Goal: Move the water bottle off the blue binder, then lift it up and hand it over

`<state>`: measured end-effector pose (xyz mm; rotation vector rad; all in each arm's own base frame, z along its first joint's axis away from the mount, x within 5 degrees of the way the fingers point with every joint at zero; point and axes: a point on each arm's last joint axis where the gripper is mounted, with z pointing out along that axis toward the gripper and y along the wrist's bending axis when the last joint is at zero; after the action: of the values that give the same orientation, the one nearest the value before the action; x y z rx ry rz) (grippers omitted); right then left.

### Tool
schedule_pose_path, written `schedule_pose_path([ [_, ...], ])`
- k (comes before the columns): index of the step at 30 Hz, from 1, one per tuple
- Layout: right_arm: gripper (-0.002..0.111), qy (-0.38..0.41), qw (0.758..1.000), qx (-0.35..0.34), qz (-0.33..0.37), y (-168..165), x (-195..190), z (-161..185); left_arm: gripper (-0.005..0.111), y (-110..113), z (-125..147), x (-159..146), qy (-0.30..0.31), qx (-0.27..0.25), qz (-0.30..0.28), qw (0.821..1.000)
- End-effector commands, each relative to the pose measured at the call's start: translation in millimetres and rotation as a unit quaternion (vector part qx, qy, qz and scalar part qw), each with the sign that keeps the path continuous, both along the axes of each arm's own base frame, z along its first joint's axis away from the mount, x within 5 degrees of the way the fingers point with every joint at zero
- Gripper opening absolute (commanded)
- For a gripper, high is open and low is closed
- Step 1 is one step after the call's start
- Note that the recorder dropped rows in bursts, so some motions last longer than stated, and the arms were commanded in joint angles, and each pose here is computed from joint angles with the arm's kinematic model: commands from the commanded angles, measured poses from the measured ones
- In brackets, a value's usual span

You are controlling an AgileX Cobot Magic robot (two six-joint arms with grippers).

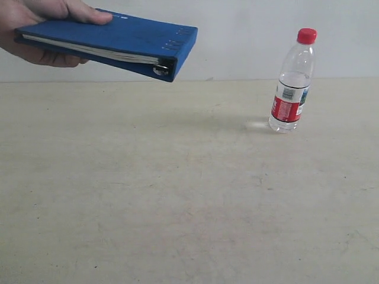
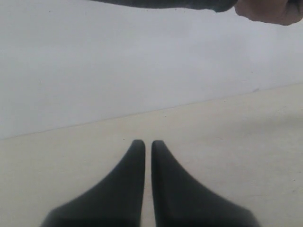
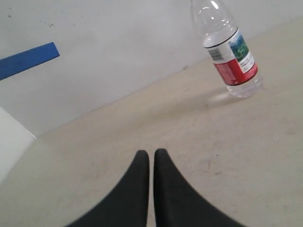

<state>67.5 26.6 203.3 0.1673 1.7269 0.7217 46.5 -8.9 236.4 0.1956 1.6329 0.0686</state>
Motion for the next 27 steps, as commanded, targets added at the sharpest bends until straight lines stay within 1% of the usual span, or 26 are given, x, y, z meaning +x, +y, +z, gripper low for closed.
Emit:
schedule_pose_path([
  [1,0.0,-0.026,0.998,-0.055,0.027,3.7,-0.9,5.3,0.004,0.1,-0.8,0.2,-0.002,-0.003,0.0,1.0],
  [3,0.0,-0.057,0.994,-0.088,0.028,3.5,-0.5,8.1,0.004,0.1,-0.8,0.2,-0.002,-0.003,0.0,1.0],
  [7,0.0,-0.066,0.991,-0.112,0.026,2.9,-0.2,8.0,0.004,0.1,-0.8,0.2,-0.002,-0.003,0.0,1.0],
  [9,0.0,-0.08,0.983,-0.163,0.036,3.5,-0.6,3.7,0.004,0.1,-0.8,0.2,-0.002,-0.003,0.0,1.0],
  [11,0.0,-0.1,0.977,-0.187,0.013,-1.2,-3.7,0.4,0.004,0.1,-0.8,0.2,-0.002,-0.003,0.0,1.0],
  [13,0.0,-0.117,0.976,-0.182,-0.025,-6.1,-8.1,3.3,0.004,0.1,-0.8,0.2,-0.002,-0.003,0.0,1.0],
  [15,0.0,-0.136,0.972,-0.191,-0.027,-4.3,-15.0,3.6,0.004,0.1,-0.8,0.2,-0.002,-0.003,0.0,1.0],
  [16,0.0,-0.13,0.972,-0.191,-0.031,-4.3,-14.8,2.7,0.004,0.1,-0.9,0.2,-0.002,-0.002,0.001,1.0],
  [17,0.0,-0.123,0.975,-0.18,-0.044,-5.4,-14.3,2.7,0.004,0.2,-0.8,0.2,-0.002,-0.002,0.001,1.0],
  [19,0.0,-0.112,0.979,-0.163,-0.048,-5.2,-14.2,1.9,0.004,0.2,-0.6,0.2,-0.003,-0.002,0.001,1.0],
  [22,0.0,-0.116,0.977,-0.167,-0.066,-8.0,-13.4,3.0,0.004,0.2,-0.6,0.2,-0.003,-0.002,0.001,1.0],
  [25,0.0,-0.119,0.978,-0.147,-0.09,-11.7,-12.7,5.3,0.004,0.2,-0.6,0.2,-0.003,-0.002,0.001,1.0],
  [27,0.0,-0.118,0.979,-0.14,-0.09,-11.6,-12.7,5.4,0.004,0.2,-0.6,0.2,-0.003,-0.002,0.001,1.0],
])
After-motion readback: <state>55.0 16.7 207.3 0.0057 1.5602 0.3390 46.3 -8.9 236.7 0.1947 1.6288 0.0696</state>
